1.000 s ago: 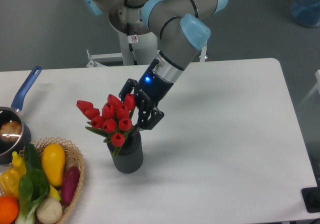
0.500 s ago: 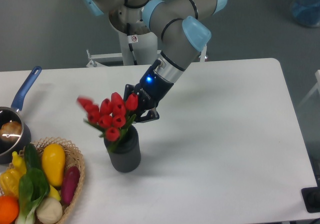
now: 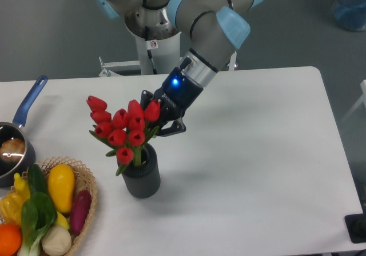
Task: Pick up the flowers from the vase
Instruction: 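Lift the gripped tulips straight up out of the grey vase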
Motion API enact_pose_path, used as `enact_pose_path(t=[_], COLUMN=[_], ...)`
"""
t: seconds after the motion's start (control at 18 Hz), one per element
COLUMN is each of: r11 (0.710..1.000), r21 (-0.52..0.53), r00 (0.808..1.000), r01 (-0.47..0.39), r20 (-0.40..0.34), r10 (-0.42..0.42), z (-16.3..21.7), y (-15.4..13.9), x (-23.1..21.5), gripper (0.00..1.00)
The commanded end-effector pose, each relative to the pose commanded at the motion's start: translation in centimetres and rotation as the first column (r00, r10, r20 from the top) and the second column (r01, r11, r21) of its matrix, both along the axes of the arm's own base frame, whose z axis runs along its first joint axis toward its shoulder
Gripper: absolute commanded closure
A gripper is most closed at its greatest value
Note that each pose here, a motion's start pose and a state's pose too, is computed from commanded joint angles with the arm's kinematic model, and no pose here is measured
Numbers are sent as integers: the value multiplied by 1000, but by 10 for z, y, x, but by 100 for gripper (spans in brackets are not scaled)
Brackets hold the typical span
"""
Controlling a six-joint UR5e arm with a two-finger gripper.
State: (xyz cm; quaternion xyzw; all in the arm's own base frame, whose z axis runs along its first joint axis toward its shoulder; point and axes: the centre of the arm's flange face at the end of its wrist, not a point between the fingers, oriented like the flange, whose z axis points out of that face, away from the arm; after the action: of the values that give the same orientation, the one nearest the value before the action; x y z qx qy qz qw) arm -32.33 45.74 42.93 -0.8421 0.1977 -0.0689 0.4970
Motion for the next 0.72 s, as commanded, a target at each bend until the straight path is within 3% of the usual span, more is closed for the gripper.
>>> enact_pose_path(t=[0.44, 0.72], r11=[998, 996], r21=[-14, -4], r00=[997, 996], r01=[-65, -90], r20=[40, 21], r10=[65, 90], z=[49, 74], y=[-31, -46], x=[14, 19], gripper=[100, 100])
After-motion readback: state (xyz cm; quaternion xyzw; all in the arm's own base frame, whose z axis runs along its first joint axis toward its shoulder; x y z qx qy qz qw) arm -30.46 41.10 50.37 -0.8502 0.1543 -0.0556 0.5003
